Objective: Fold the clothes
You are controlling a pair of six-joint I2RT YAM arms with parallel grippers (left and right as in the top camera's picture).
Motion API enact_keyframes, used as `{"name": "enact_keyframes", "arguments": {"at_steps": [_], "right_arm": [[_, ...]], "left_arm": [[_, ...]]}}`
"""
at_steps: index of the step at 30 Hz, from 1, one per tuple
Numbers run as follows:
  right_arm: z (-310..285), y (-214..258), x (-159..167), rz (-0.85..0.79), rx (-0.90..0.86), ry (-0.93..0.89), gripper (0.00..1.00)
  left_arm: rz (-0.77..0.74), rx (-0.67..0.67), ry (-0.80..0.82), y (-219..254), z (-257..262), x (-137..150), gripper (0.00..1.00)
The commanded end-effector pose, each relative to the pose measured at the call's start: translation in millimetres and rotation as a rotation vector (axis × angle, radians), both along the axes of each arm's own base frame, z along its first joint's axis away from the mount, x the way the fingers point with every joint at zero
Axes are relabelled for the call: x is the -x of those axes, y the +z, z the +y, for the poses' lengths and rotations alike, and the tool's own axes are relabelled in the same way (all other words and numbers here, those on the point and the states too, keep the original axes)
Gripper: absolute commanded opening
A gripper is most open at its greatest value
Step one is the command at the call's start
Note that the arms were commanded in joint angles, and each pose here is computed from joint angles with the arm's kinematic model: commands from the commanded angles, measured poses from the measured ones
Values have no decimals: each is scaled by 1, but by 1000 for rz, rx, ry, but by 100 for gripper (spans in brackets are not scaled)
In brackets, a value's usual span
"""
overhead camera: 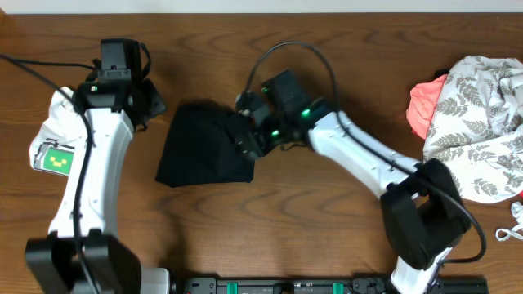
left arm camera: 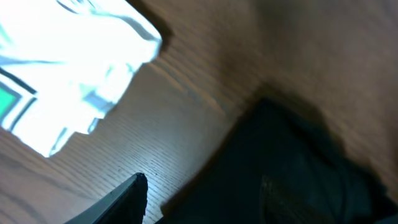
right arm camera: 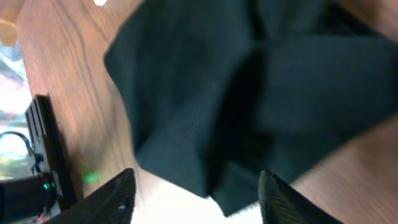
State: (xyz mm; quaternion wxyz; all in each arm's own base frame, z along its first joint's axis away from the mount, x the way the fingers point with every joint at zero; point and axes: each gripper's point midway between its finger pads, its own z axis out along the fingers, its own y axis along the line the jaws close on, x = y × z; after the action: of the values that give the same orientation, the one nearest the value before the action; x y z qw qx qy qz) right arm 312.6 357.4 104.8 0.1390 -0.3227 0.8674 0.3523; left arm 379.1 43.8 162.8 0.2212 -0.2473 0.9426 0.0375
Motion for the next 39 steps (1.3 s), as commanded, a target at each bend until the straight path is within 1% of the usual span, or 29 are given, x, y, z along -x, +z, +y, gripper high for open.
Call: {"name": "enact_keyframes", "arguments": {"at_steps": [1, 6, 8, 9, 10, 11, 12, 14, 15, 19, 24, 25, 27, 28, 29, 30, 31, 33, 38, 39], "right_arm": [[12, -14, 7, 27, 47, -51, 68], [19, -36, 16, 42, 102, -51, 68], [19, -44, 18, 57, 114, -49, 65], [18, -48, 18, 67, 121, -53, 57], [18, -52, 19, 74, 127, -53, 43], [17, -55, 20, 80, 133, -53, 14], [16, -58, 21, 88, 141, -52, 1], [9, -64, 20, 94, 177, -69, 1], [1, -69, 17, 92, 222, -105, 1], [-50, -87, -4, 98, 424, -335, 1], [-72, -90, -11, 127, 462, -379, 1], [-74, -90, -11, 134, 467, -382, 3], [-75, -91, -10, 137, 472, -380, 9], [-74, -91, -8, 137, 473, -376, 14], [-73, -91, -7, 137, 475, -371, 23], [-71, -91, -4, 137, 478, -365, 34], [-70, -91, -3, 138, 480, -360, 41], [-69, -92, 0, 138, 487, -355, 41], [-74, -92, -3, 137, 494, -368, 32], [-76, -92, -5, 135, 495, -372, 31]], "left_arm": [[76, 35, -30, -28, -5, -3, 58], [141, 64, -41, -52, -10, -3, 58], [160, 74, -56, -58, -12, -2, 58], [168, 75, -56, -61, -12, -2, 58], [178, 75, -56, -64, -12, 0, 58], [188, 76, -55, -67, -12, 1, 59], [202, 76, -56, -72, -12, 4, 58], [231, 78, -57, -81, -12, 9, 58], [245, 80, -56, -86, -13, 11, 58], [297, 100, -59, -103, -16, 21, 58], [334, 131, -66, -117, -21, 27, 58], [341, 131, -66, -119, -22, 28, 58], [348, 131, -67, -121, -22, 28, 58], [348, 131, -68, -122, -23, 28, 58], [348, 131, -69, -122, -23, 28, 58], [347, 130, -69, -121, -23, 28, 58], [343, 130, -70, -121, -23, 27, 58], [337, 129, -71, -119, -23, 26, 58], [301, 120, -94, -106, -23, 23, 58], [289, 116, -103, -102, -22, 22, 58]]}}
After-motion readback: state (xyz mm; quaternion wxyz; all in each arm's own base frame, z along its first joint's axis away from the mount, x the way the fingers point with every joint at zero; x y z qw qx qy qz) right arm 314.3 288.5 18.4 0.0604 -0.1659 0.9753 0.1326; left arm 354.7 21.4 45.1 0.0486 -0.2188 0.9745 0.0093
